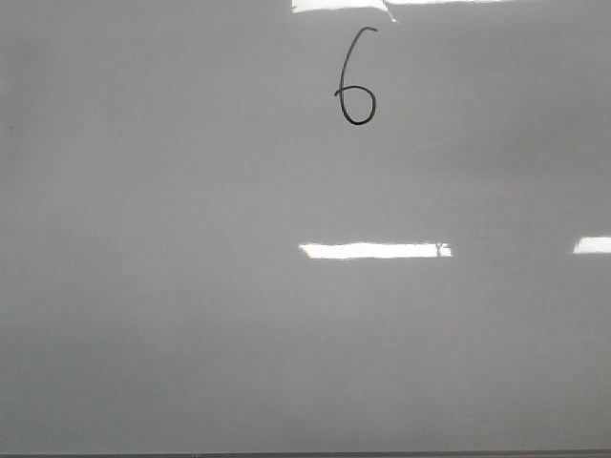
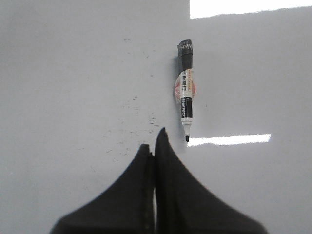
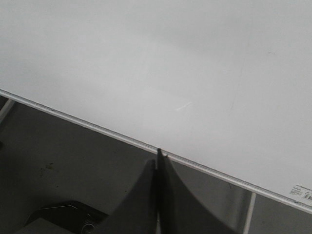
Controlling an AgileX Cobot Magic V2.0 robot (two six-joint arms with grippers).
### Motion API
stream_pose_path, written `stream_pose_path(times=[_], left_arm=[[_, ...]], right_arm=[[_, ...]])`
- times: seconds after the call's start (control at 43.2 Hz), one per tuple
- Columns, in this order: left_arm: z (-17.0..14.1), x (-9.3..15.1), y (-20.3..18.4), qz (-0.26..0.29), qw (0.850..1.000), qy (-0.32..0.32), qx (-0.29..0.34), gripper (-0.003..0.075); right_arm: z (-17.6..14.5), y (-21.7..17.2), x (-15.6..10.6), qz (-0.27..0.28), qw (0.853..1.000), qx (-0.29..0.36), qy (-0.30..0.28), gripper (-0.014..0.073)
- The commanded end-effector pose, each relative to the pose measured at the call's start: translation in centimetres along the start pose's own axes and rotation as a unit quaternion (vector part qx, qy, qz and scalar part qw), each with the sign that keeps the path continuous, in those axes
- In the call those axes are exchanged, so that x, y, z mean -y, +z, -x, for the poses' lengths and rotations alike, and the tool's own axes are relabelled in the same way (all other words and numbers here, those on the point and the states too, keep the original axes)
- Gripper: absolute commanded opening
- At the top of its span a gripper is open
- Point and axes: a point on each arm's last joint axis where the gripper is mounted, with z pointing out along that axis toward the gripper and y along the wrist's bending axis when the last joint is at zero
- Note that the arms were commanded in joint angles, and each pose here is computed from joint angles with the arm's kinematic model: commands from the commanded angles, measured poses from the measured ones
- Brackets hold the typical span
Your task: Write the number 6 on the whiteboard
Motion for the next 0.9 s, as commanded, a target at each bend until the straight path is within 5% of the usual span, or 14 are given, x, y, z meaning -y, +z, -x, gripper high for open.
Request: stream_pose_path(times=[0.0,0.88], left_arm=[[0.63,-0.05,-0.14,0.003,0.999,-0.007,0.044,-0.0020],[0.88,0.02,-0.17,-0.008,0.997,-0.052,0.058,-0.0020]], right_arm=[[0.96,-0.53,0.05,-0.005,0.999,0.039,-0.006,-0.0068],[0.96,-0.53,0.05,-0.005,0.999,0.039,-0.006,-0.0068]])
